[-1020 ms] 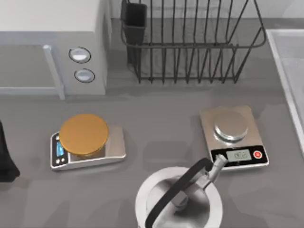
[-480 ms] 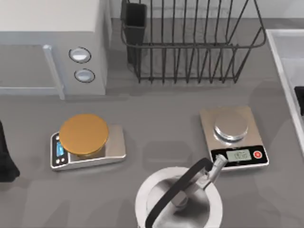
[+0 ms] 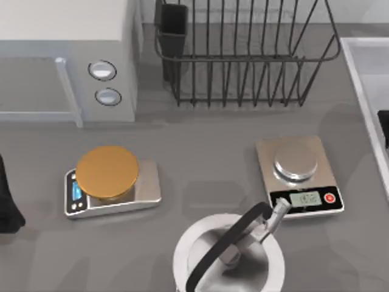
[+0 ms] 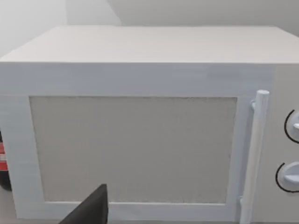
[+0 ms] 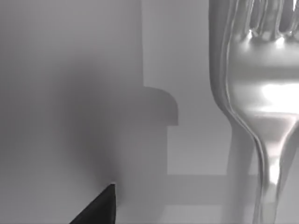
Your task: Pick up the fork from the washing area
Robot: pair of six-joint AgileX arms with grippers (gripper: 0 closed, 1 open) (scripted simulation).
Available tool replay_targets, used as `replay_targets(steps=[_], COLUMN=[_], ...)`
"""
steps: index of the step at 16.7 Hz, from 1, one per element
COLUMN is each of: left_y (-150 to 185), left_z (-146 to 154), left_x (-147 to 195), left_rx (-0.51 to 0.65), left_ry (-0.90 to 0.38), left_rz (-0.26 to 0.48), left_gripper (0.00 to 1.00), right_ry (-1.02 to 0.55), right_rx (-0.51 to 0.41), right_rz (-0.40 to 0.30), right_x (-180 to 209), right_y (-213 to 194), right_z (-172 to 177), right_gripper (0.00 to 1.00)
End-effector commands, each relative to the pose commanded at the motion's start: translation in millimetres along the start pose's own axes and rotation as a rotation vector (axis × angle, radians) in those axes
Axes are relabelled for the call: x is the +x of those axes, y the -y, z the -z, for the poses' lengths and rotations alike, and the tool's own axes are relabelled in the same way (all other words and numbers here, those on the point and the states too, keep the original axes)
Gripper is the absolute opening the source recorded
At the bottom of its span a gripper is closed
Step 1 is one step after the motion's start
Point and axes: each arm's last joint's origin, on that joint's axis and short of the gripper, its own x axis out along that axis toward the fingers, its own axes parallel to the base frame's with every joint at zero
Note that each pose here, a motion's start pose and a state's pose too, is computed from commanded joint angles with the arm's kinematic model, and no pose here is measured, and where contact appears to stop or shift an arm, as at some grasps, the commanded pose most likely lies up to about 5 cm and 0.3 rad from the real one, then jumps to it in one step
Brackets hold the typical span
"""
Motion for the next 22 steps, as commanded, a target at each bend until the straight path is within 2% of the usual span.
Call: replay_targets(steps=[8,16,17,19,22], left_y=[0.0,0.0,0.0,0.0,0.0], left_z=[0.0,0.0,0.0,0.0,0.0], left_x=[0.0,0.0,0.0,0.0,0.0], left_rx=[0.0,0.0,0.0,0.0,0.0], left_ry=[0.0,0.0,0.0,0.0,0.0], left_rz=[0.0,0.0,0.0,0.0,0.0], left_gripper=[1.0,1.0,1.0,1.0,1.0], right_ry=[0.0,0.0,0.046,0.048,0.048], right_rx=[0.0,0.0,0.004,0.004,0.004], right_rz=[0.0,0.0,0.0,0.0,0.0], right_x=[0.0,0.0,-23.3,-28.0,-57.3], right_y=[0.0,0.0,-0.8,-0.5,0.8], right_z=[0.0,0.0,-5.0,-6.5,-11.9], right_gripper=[0.02,0.0,0.0,0.0,0.0])
